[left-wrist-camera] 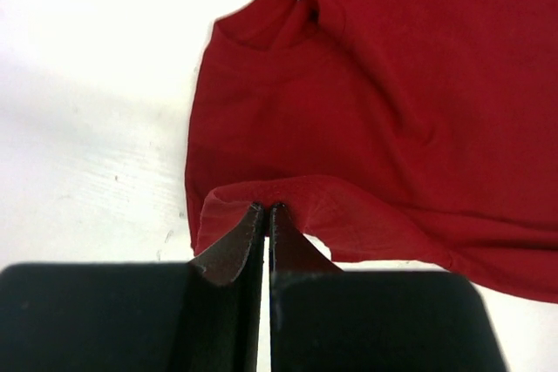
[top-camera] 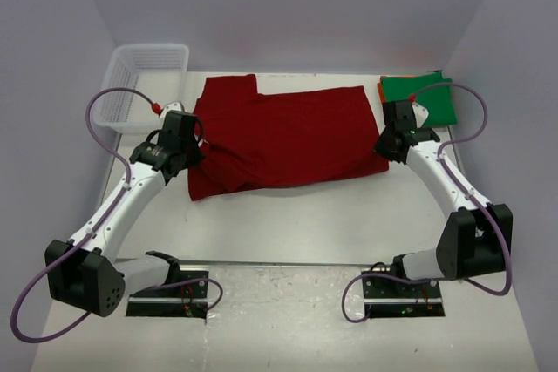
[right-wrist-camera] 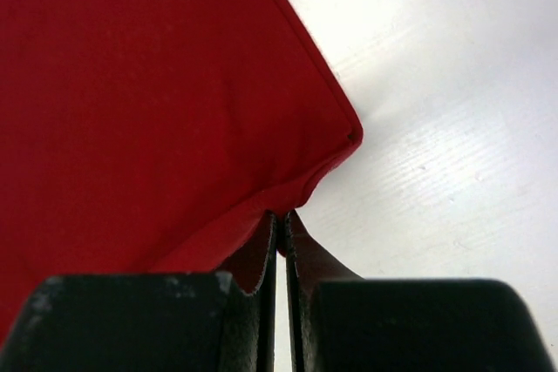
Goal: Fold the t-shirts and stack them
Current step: Grap the side of the flattened tshirt closest away from the robot with both arms, then fold the flattened tshirt in 1/3 of the way
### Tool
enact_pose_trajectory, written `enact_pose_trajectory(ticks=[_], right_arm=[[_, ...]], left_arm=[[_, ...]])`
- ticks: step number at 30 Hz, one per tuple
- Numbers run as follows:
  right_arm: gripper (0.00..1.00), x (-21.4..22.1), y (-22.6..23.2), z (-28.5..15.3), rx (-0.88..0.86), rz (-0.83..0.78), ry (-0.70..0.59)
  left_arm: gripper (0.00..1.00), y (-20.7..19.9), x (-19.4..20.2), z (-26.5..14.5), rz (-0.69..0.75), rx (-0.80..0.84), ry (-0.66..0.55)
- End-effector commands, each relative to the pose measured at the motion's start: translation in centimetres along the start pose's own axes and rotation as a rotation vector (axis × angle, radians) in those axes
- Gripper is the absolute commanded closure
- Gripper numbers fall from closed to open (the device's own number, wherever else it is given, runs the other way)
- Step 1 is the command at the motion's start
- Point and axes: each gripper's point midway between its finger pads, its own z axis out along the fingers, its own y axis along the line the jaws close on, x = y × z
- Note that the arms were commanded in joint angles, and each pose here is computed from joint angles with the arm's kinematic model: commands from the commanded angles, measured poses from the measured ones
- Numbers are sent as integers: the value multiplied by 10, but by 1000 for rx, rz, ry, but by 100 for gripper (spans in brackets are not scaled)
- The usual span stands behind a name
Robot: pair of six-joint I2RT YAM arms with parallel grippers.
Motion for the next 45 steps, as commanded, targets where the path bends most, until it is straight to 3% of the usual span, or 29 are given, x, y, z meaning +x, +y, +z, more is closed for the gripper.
enact_pose_trajectory(ticks=[1,11,26,45], right_arm=[[100,-22,8,5,20,-13,-36],[100,-39,27,35,45,-58,-5],[100,-62,44,46,52,-96,-12],[100,-61,67,95,66,-153,93]], left_arm=[[100,-11,-44,-8,5,26,-122],[100,-24,-80,-6,29,16,-162],[100,-29,-61,36,60,-19,-50],[100,-34,-78,48,55,-54,-47]])
